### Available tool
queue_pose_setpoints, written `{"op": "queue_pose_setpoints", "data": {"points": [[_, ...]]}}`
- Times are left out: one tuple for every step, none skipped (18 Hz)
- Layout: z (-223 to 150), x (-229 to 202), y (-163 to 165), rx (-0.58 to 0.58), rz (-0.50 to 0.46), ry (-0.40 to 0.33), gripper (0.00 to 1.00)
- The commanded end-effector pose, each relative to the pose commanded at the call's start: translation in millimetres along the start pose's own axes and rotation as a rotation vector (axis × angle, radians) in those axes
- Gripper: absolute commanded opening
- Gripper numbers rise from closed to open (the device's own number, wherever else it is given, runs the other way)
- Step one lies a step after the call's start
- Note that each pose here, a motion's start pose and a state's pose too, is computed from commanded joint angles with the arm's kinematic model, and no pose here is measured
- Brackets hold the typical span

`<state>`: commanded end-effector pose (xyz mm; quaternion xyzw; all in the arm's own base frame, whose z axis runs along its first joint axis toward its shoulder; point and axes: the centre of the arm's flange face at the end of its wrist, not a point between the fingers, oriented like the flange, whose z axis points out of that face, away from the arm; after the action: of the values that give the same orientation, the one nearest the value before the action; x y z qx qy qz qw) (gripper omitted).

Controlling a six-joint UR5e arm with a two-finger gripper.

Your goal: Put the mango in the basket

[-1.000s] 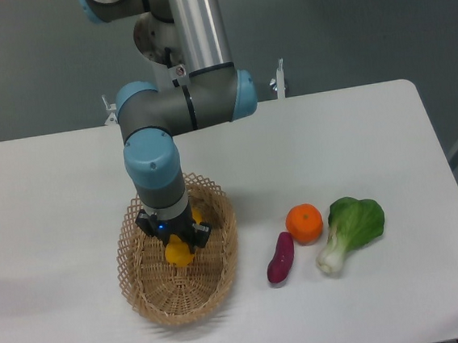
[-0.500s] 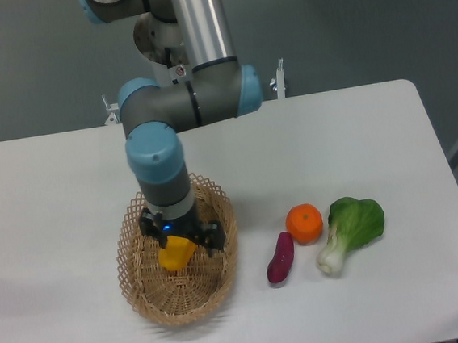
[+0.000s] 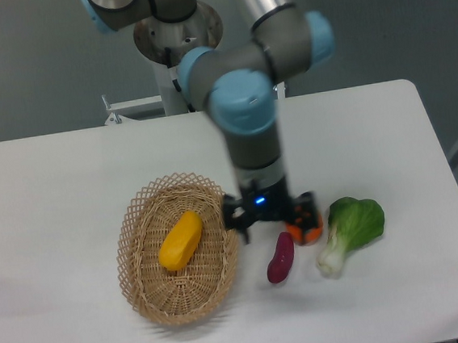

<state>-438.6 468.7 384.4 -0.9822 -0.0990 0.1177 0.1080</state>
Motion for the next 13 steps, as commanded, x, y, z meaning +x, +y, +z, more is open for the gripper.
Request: {"op": "queue_pose_setpoints", "data": {"points": [[-5,-12,8,-0.006,0.024,0.0,1.0],[-9,-22,16,-0.015,0.051,0.004,1.0],[-10,-33,28,-0.032,0.076,0.013,1.0],[-11,-43,37,-0.045,0.106,0.02,1.0],[-13,-52,46,-0.055,0.134,0.026,1.0],[-16,-60,55,-0.065,0.159,0.031,1.0],[-20,-69,65,-0.072,0.184,0.034,1.0],[-25,-76,73,-0.078,0.209,0.037,1.0],[-26,-81,80,-0.086,0.237,0.046,1.0],[-27,-85,87,-0.095,0.263,0.059,1.0],[-27,-88,93,-0.103,0.287,0.071,1.0],[-31,-91,97,-0.104,0.309,0.073,1.0],[-32,-94,100,-0.104,0.327,0.072,1.0]]}}
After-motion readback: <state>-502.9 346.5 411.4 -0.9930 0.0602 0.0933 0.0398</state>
